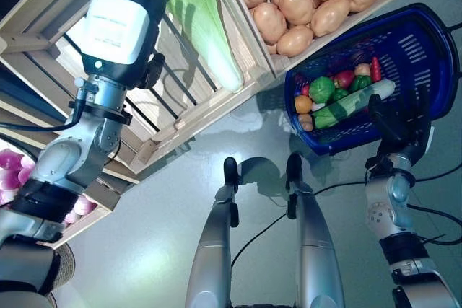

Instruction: Put vegetables into the basket

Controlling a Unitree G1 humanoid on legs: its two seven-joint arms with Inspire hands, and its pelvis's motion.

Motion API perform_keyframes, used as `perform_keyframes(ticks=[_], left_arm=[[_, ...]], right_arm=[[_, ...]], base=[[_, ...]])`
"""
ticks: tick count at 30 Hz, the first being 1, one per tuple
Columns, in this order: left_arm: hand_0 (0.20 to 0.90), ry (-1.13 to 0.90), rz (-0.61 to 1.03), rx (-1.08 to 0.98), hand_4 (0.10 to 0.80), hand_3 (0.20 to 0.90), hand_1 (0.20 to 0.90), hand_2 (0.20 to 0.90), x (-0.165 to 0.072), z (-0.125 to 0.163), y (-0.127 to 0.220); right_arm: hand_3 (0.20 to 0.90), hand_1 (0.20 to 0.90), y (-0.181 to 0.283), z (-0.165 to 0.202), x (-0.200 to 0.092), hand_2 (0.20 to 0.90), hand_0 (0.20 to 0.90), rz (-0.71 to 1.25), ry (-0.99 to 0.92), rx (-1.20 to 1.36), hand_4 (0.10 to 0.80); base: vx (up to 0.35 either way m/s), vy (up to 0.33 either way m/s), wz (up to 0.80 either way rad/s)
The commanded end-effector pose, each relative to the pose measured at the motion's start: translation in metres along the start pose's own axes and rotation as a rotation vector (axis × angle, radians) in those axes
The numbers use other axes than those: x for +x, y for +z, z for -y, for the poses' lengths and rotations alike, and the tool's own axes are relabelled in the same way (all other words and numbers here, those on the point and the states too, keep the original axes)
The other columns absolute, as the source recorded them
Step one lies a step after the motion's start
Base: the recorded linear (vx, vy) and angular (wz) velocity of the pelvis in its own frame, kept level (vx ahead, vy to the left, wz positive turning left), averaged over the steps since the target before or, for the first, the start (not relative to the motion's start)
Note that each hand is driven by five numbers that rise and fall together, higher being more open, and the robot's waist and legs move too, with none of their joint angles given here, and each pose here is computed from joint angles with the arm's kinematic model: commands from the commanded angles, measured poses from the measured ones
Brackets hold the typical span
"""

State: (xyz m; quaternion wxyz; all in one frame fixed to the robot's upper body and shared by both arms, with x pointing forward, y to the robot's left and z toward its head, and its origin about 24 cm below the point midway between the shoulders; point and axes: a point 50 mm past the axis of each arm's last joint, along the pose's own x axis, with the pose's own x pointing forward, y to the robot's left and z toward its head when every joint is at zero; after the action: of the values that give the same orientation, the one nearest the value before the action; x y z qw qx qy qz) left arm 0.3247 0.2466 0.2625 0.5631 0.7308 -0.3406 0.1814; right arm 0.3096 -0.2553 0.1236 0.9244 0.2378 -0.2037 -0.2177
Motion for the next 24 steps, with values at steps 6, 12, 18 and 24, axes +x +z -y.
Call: perform_keyframes(ticks=[6,12,18,24], left_arm=[[0.9,0.133,0.037,0.271,0.8,0.9,0.9,0.9,0.03,-0.04,-0.022],[0.9,0.038,0.011,0.317,0.8,0.9,0.9,0.9,0.025,-0.024,-0.028],[0.9,-0.005,0.012,0.343,0.8,0.9,0.9,0.9,0.019,-0.011,-0.031],[0.9,-0.033,-0.048,0.378,0.8,0.9,0.9,0.9,0.016,-0.005,-0.041]], right_arm=[[0.9,0.9,0.062,-0.015,0.013,0.9,0.9,0.236,0.179,-0.017,0.8],[0.9,0.9,0.065,-0.022,0.012,0.9,0.9,0.24,0.222,-0.047,0.8],[0.9,0.9,0.063,-0.026,0.011,0.9,0.9,0.223,0.254,-0.058,0.8],[0.9,0.9,0.064,-0.028,0.011,0.9,0.9,0.231,0.265,-0.065,0.8]], base=[[-0.005,0.059,-0.06],[-0.004,0.03,-0.07],[0.001,0.039,-0.02],[0.014,0.029,-0.04]])
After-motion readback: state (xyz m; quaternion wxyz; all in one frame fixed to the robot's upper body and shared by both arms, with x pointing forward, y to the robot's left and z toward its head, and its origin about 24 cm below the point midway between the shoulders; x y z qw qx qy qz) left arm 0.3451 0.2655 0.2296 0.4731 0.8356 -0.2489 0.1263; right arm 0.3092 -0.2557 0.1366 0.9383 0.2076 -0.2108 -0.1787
